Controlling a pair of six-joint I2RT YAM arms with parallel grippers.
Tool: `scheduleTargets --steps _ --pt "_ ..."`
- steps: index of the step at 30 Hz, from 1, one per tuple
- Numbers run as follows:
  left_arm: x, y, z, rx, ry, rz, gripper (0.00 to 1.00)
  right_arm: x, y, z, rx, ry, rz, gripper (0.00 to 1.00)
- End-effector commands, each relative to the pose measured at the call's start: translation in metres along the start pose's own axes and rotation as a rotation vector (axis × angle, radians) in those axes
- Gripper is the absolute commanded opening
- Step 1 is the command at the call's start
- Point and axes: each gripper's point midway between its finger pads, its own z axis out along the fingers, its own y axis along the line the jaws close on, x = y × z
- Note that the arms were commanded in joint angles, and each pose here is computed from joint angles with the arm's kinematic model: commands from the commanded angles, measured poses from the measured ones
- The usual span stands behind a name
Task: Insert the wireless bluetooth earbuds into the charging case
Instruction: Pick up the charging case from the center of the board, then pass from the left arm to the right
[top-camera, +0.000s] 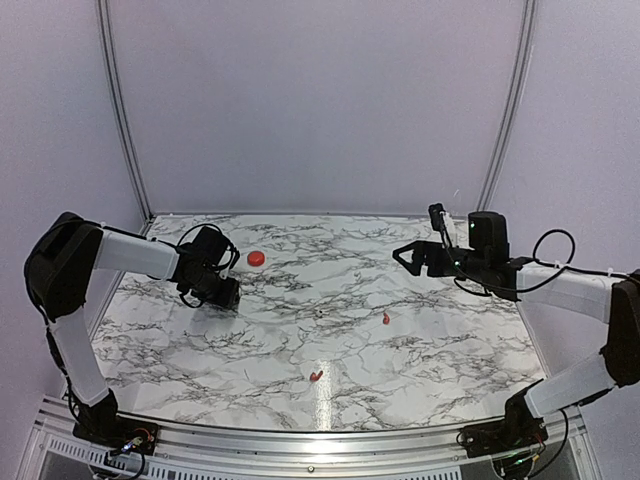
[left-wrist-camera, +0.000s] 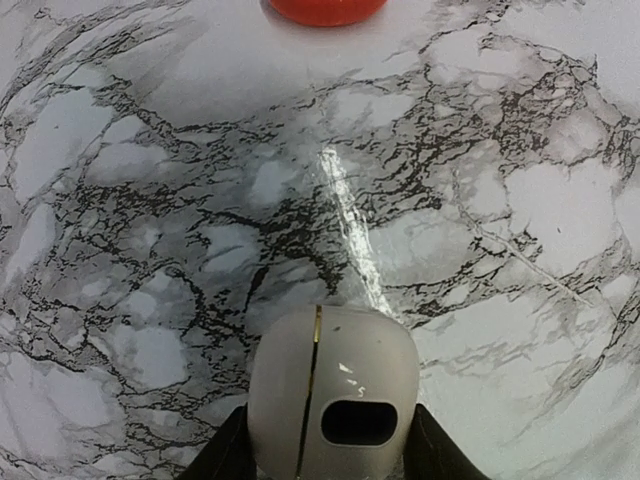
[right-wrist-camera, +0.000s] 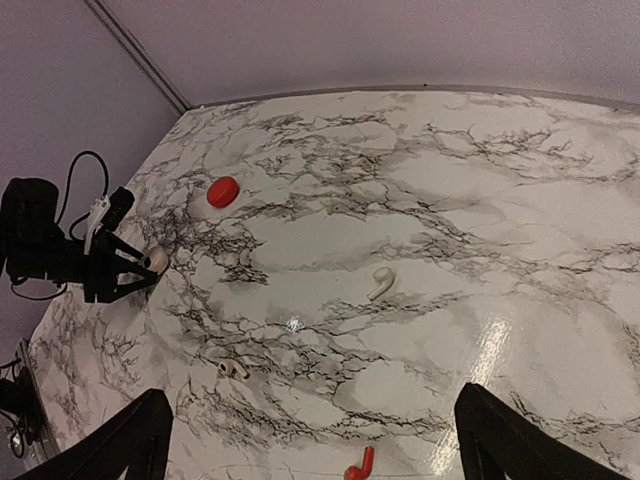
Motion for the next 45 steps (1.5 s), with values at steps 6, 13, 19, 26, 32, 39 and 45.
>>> scheduleTargets --steps 6,13,19,26,32,39,45 --pt "-0.01 -0.035 -0.031 0.032 -0.06 0.131 0.31 -0.018 0.02 -0.008 -0.056 -0.04 -0.045 0.99" --pt "-0.033 -0.123 -0.098 0.164 -0.275 0.361 0.3 -0.001 0.059 -0.011 -0.301 0.034 0.004 0.88" --pt "-0.026 -0.185 -0.148 0.196 -0.426 0.613 0.3 0.019 0.102 -0.006 -0.463 0.134 0.005 0.76" --pt "-0.015 -0.225 -0.182 0.194 -0.541 0.776 0.3 0.046 0.151 0.006 -0.576 0.258 -0.021 0.69" --pt "-0.001 -0.248 -0.193 0.162 -0.592 0.932 0.3 0.067 0.184 0.014 -0.668 0.347 -0.037 0.64" --pt "0.011 -0.26 -0.194 0.158 -0.603 1.053 0.3 0.085 0.208 0.013 -0.74 0.433 -0.067 0.6" --pt "0.013 -0.263 -0.195 0.155 -0.608 1.084 0.3 0.093 0.22 0.011 -0.776 0.466 -0.081 0.5"
